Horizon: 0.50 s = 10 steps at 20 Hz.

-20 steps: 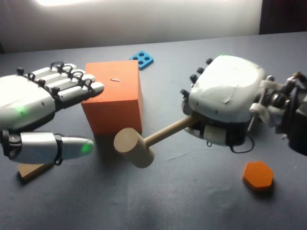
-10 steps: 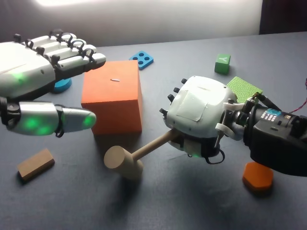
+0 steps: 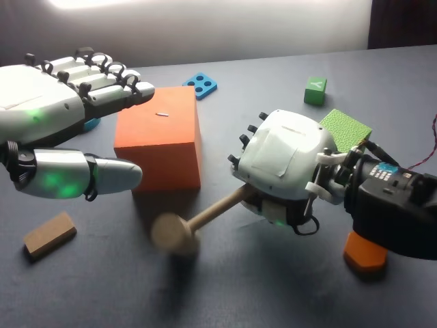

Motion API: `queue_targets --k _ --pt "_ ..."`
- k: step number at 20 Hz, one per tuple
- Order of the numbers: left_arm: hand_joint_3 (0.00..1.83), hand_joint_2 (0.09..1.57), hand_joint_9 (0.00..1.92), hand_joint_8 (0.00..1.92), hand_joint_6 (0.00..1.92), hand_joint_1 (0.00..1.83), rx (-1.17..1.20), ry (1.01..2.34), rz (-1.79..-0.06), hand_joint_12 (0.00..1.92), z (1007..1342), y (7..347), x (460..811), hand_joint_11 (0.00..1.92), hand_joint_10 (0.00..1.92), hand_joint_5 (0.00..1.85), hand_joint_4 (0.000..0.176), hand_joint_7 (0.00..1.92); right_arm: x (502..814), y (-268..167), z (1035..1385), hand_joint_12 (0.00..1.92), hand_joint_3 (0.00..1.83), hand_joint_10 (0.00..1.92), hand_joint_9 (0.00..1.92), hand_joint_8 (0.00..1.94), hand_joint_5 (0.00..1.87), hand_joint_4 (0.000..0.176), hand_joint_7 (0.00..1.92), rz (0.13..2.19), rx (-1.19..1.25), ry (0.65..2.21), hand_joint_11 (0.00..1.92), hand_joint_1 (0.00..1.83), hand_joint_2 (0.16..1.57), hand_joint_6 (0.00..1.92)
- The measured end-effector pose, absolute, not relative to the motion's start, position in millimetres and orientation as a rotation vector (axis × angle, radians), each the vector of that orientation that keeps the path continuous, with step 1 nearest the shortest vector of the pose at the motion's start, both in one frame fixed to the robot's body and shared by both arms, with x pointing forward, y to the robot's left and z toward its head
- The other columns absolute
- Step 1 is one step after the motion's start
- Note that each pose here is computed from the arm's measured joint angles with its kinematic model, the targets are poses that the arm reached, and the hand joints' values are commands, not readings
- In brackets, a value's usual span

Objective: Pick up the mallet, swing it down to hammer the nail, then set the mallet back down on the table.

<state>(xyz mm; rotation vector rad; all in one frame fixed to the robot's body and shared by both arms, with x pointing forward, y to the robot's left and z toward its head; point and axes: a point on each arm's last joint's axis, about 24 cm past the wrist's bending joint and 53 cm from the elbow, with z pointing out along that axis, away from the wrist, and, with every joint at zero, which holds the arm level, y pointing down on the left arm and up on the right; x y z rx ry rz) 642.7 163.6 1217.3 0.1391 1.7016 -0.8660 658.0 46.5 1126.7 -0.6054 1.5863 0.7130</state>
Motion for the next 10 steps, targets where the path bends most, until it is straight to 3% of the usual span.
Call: queue_targets --k 3,4,7,9,10 --pt "0.00 1.24 0.00 0.00 0.00 0.00 0.139 1.704 -0.866 0.00 1216.7 163.0 642.3 0.00 0.00 0.04 0.000 0.02 649.4 55.3 1111.2 1.78 0.00 1.63 0.33 1.59 0.41 0.000 0.36 0.715 -0.653 1.618 0.24 0.27 1.30 1.51" --pt "0.00 1.24 0.00 0.00 0.00 0.00 0.139 1.704 -0.867 0.00 1216.8 162.9 642.2 0.00 0.00 0.04 0.000 0.02 648.0 56.4 1109.6 1.74 0.00 1.56 0.33 1.50 0.42 0.000 0.38 0.716 -0.661 1.622 0.22 0.25 1.29 1.42" --pt "0.00 1.24 0.00 0.00 0.00 0.00 0.140 1.704 -0.866 0.00 1216.7 163.2 642.2 0.00 0.00 0.04 0.000 0.02 650.1 53.4 1111.4 1.42 0.00 1.21 0.45 1.12 0.55 0.000 0.48 0.708 -0.658 1.617 0.31 0.29 1.27 0.92" --pt "0.00 1.24 0.00 0.00 0.00 0.00 0.141 1.705 -0.868 0.00 1216.7 162.2 641.5 0.00 0.00 0.04 0.000 0.02 651.4 51.0 1111.7 1.35 0.00 1.10 0.42 0.95 0.58 0.000 0.49 0.704 -0.655 1.618 0.24 0.28 1.28 0.63" --pt "0.00 1.24 0.01 0.00 0.00 0.00 0.142 1.705 -0.867 0.00 1216.5 162.2 641.4 0.00 0.00 0.04 0.000 0.03 652.2 50.0 1112.9 1.20 0.00 0.96 0.44 0.83 0.58 0.000 0.51 0.702 -0.652 1.614 0.24 0.28 1.26 0.49"
